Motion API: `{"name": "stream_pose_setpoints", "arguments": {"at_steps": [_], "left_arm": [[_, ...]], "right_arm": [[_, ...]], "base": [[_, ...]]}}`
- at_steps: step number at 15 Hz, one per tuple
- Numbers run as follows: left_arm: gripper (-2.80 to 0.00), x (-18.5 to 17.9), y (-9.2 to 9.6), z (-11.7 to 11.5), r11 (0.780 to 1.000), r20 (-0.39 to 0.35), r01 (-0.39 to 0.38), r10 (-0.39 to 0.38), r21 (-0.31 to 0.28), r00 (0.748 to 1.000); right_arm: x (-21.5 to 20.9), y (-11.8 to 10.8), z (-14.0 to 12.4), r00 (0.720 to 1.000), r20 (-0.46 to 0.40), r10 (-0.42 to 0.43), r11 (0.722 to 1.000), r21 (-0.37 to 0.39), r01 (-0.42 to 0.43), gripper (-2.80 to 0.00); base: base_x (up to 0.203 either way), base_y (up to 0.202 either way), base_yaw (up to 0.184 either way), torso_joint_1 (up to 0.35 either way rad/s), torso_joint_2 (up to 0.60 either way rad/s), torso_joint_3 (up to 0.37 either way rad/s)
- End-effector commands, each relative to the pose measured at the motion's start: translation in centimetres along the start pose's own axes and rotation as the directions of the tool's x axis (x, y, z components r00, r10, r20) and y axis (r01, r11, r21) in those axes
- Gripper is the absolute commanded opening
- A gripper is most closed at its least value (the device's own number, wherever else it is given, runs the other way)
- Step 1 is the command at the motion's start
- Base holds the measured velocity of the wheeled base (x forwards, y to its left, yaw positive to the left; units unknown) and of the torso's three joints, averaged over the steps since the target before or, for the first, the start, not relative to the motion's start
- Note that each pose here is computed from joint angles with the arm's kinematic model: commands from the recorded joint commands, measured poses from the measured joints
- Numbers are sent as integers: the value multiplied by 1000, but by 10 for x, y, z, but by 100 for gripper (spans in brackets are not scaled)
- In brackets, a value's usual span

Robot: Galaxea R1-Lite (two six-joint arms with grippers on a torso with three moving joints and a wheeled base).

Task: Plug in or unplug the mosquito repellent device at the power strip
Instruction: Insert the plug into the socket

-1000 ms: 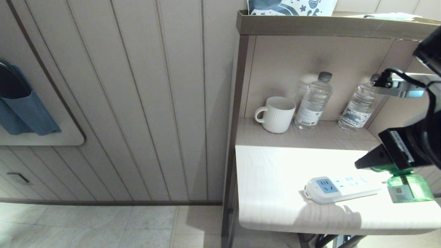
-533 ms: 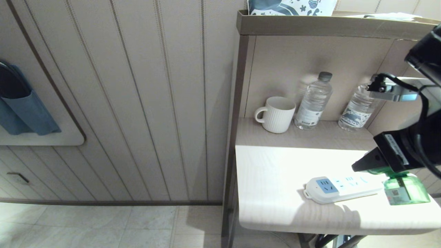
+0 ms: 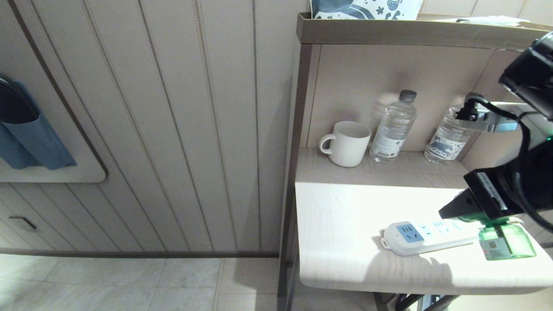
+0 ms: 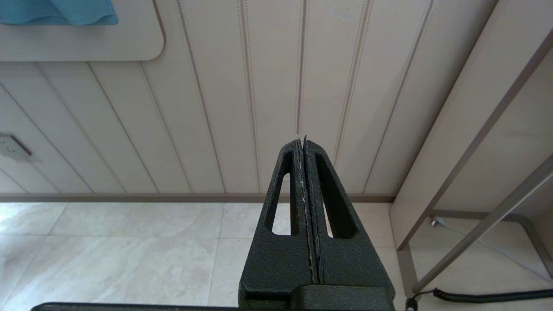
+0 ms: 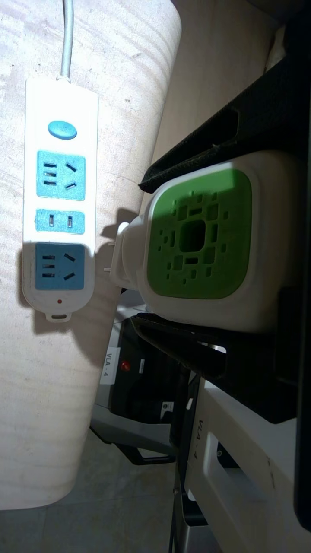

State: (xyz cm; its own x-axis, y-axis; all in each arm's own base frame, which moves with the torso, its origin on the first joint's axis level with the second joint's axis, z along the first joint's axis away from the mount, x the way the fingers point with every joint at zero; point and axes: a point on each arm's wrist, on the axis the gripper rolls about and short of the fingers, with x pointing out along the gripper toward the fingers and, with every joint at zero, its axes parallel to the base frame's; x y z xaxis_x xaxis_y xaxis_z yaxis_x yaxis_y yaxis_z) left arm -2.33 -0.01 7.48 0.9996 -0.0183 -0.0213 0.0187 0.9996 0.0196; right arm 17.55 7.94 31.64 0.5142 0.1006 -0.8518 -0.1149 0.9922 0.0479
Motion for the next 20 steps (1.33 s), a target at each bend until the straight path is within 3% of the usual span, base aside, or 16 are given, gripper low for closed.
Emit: {"name": "stream_pose_setpoints", "arguments": {"at_steps": [1, 20], "left_arm": [[-280, 0, 0, 0, 1000, -2, 0, 0, 0, 1000], [-280, 0, 0, 0, 1000, -2, 0, 0, 0, 1000]], "right_arm": [[0, 0, -1, 1000, -9, -3, 1000, 1, 3, -280], [1, -1, -6, 1000, -21, -6, 1000, -2, 6, -280]], "base": [[0, 0, 0, 0, 0, 0], [0, 0, 0, 0, 0, 0]]}}
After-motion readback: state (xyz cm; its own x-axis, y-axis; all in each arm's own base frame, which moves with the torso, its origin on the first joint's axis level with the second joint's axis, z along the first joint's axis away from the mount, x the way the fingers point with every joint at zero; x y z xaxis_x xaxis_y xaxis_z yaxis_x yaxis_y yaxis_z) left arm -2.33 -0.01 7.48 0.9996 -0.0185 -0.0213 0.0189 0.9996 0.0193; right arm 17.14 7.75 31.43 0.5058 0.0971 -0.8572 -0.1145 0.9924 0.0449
